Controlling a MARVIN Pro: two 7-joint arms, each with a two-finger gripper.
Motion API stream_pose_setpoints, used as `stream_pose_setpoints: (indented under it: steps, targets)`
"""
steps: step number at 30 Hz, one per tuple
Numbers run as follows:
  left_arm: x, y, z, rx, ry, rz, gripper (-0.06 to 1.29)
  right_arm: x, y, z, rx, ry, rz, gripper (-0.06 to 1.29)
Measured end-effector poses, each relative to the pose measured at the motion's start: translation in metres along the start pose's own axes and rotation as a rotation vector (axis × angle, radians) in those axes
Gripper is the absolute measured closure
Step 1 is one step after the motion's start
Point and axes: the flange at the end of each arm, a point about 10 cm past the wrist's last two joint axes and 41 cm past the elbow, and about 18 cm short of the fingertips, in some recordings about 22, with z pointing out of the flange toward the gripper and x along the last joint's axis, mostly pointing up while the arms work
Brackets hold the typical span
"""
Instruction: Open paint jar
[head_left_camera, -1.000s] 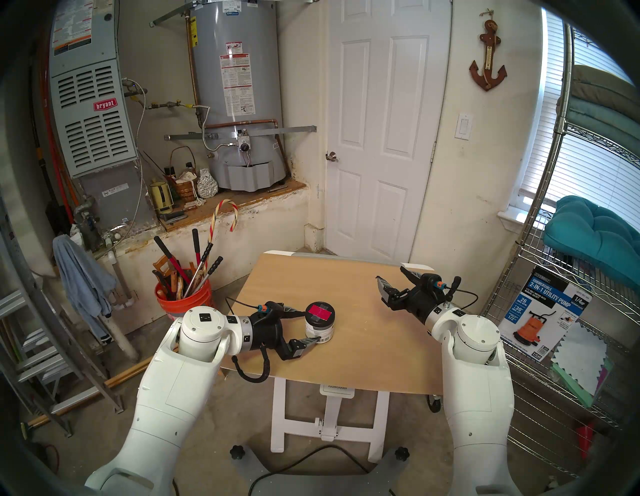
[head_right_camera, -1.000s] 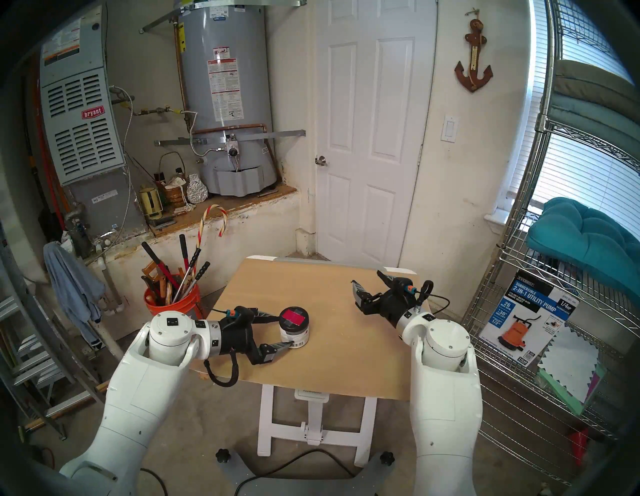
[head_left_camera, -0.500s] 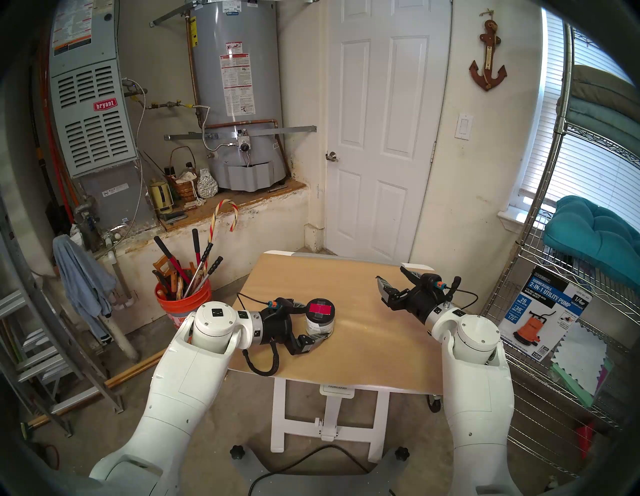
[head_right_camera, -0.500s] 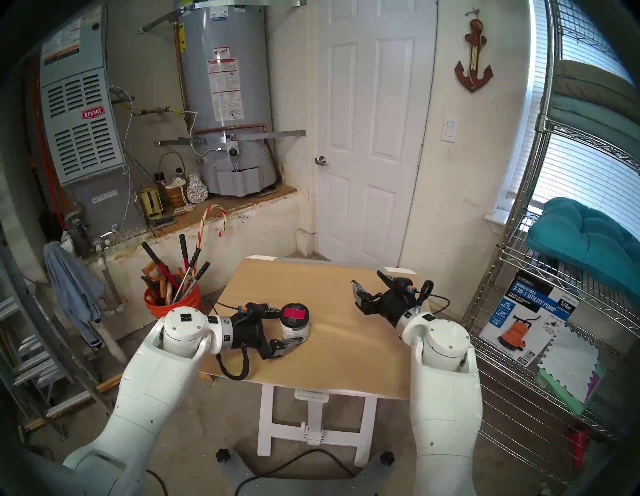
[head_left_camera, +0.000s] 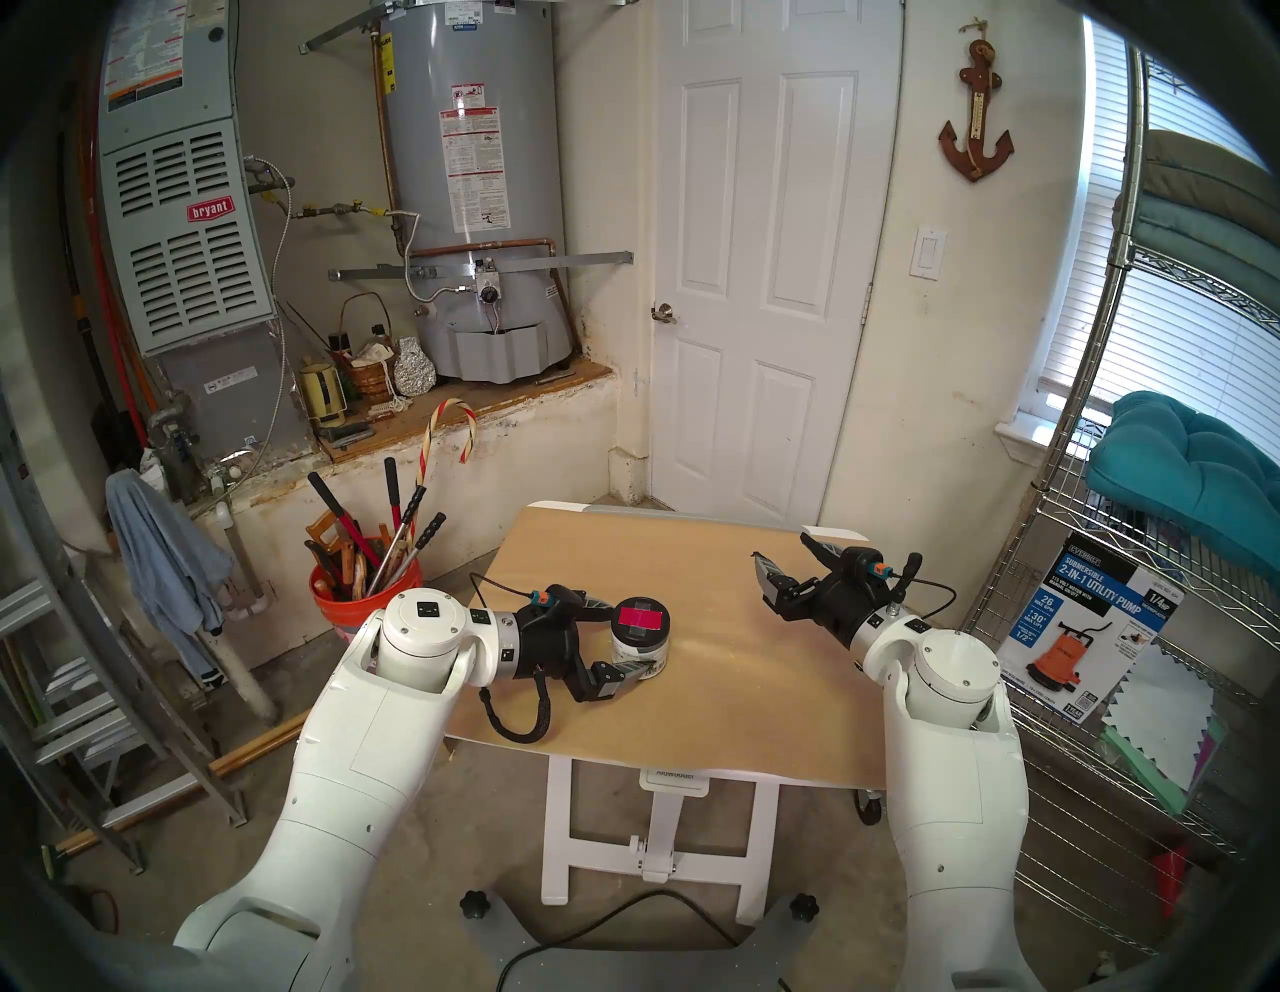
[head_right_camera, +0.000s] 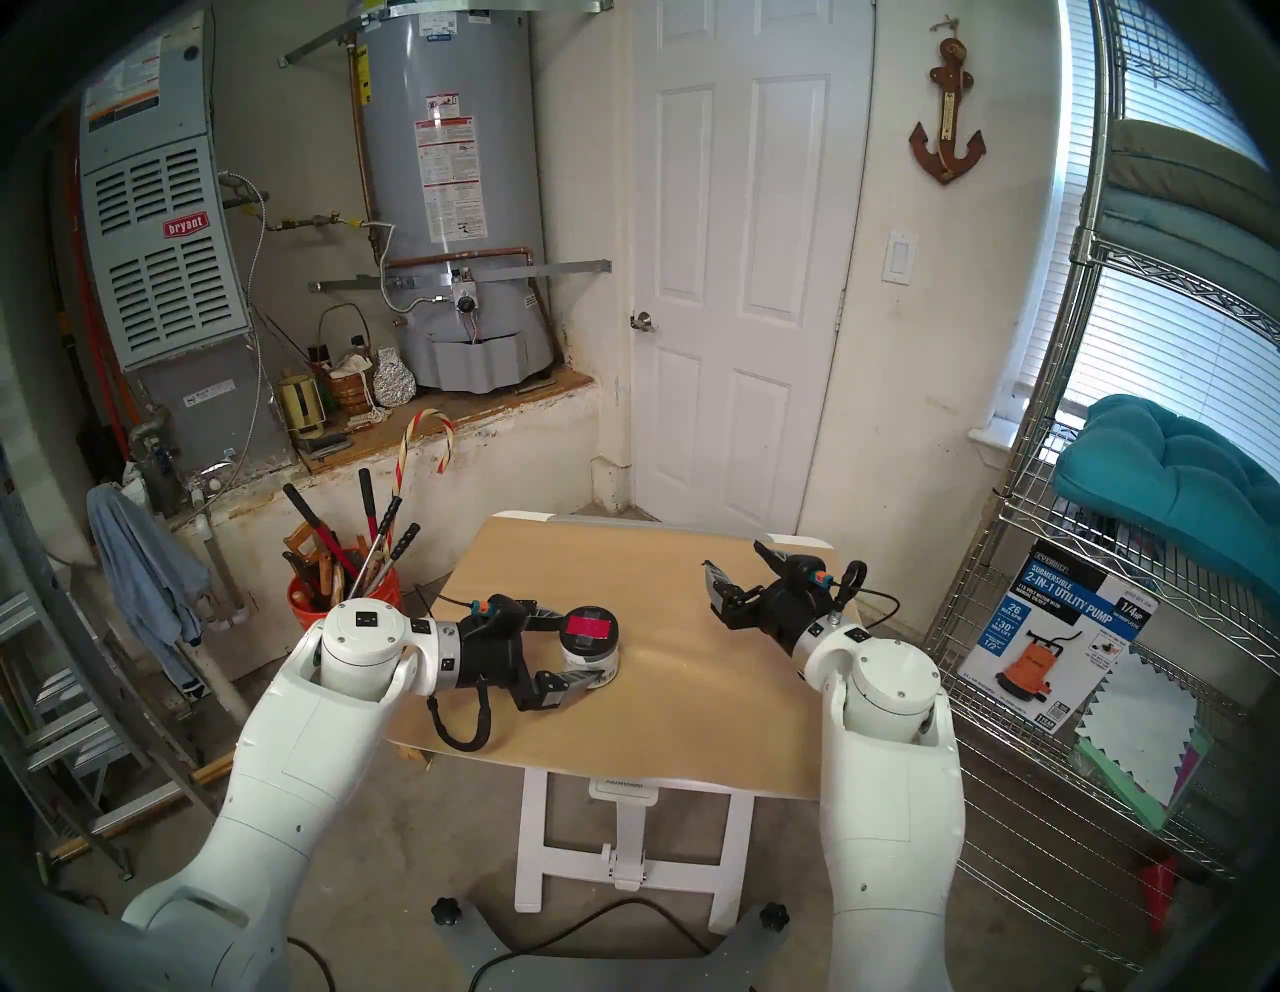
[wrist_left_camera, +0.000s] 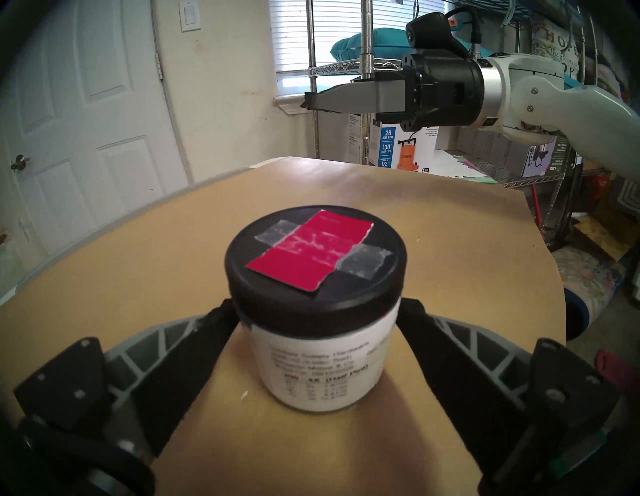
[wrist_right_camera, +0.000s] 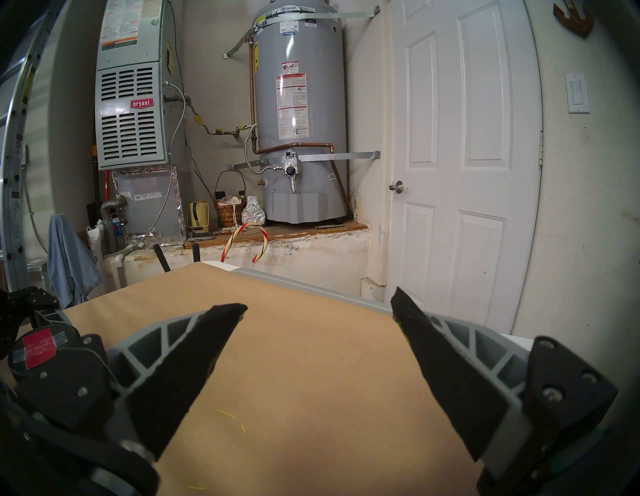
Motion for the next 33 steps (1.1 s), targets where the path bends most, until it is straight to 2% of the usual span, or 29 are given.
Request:
stream_pose_setpoints:
  steps: [12, 24, 26, 28, 33]
  targets:
    - [-0.012, -0.001, 0.011, -0.03, 0.003, -0.026, 0.01, 0.0, 0.0, 0.0, 0.0, 0.0, 0.0, 0.01]
    - [-0.012, -0.002, 0.02, -0.048, 0.011, -0.024, 0.01, 0.0, 0.0, 0.0, 0.0, 0.0, 0.0, 0.01]
    - [-0.011, -0.002, 0.02, -0.05, 0.011, -0.023, 0.09, 0.0, 0.0, 0.0, 0.0, 0.0, 0.0, 0.01]
    - [-0.011, -0.002, 0.02, -0.05, 0.012, -0.023, 0.24, 0.0, 0.0, 0.0, 0.0, 0.0, 0.0, 0.01]
    - [-0.011, -0.002, 0.02, -0.05, 0.013, -0.023, 0.3, 0.0, 0.0, 0.0, 0.0, 0.0, 0.0, 0.01]
